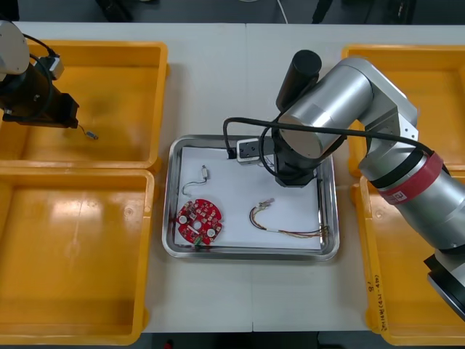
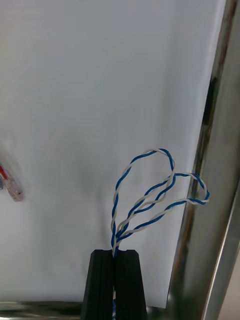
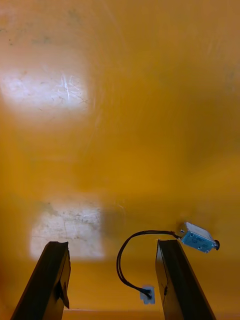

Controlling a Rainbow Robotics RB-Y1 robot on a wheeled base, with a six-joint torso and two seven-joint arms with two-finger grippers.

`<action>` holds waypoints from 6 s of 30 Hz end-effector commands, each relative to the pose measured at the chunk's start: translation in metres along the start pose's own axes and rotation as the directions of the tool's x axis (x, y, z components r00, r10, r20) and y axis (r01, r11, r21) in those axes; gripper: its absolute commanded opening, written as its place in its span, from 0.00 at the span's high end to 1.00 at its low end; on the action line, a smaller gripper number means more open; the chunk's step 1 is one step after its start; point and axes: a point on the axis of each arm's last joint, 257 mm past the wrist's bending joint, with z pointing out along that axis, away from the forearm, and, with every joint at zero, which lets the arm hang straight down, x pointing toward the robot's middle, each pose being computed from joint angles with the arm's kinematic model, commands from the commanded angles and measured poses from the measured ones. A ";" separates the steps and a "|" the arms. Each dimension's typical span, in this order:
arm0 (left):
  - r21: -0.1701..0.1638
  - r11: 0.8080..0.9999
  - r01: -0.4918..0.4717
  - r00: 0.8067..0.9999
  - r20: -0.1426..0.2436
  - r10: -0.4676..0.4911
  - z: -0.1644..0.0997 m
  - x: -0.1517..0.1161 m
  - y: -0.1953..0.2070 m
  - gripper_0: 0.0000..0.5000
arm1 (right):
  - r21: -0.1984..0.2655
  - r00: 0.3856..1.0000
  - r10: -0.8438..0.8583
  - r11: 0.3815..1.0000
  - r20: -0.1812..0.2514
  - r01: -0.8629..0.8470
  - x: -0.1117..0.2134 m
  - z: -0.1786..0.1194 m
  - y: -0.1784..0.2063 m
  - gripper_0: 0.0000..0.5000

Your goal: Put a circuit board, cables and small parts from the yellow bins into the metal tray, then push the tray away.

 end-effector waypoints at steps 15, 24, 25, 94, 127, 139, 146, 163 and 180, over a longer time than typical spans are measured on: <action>0.073 0.997 0.036 0.998 0.052 -0.040 -0.065 -0.026 -0.031 0.00 | 0.007 1.000 -0.029 1.000 0.011 0.028 -0.007 0.022 0.010 0.99; 0.102 0.994 0.032 0.998 0.050 -0.037 -0.060 -0.024 -0.048 0.00 | 0.009 1.000 -0.021 1.000 0.013 0.021 -0.008 0.019 0.009 0.00; 0.102 0.994 0.033 0.998 0.051 -0.038 -0.058 -0.023 -0.048 0.00 | 0.011 1.000 -0.020 1.000 0.014 0.020 -0.009 0.018 0.009 0.00; 0.061 0.997 0.043 0.999 0.026 -0.045 0.038 0.022 -0.057 0.00 | 0.013 0.118 0.985 0.118 0.128 -0.993 0.185 -0.201 -0.105 0.00; 0.086 0.995 0.047 0.998 0.030 -0.050 0.025 0.013 -0.063 1.00 | 0.071 -0.071 0.990 -0.080 0.121 -0.994 0.291 -0.201 -0.045 0.00; 0.102 0.994 0.025 0.999 0.036 -0.029 -0.015 -0.001 -0.075 1.00 | 0.091 -0.083 0.990 -0.093 0.114 -0.991 0.303 -0.194 0.009 0.00; 0.095 0.995 -0.004 0.998 0.058 -0.001 -0.035 -0.007 -0.084 1.00 | 0.108 -0.105 0.990 -0.115 0.098 -0.987 0.309 -0.190 0.036 0.00; 0.106 0.994 -0.023 0.999 0.044 0.019 -0.094 -0.002 -0.140 1.00 | 0.150 -0.182 0.983 -0.179 -0.003 -0.972 0.336 -0.171 0.097 0.00; 0.149 0.989 0.013 0.997 0.077 -0.024 -0.124 0.016 -0.244 1.00 | 0.109 -0.208 0.977 -0.212 0.050 -0.971 0.333 -0.162 0.090 0.00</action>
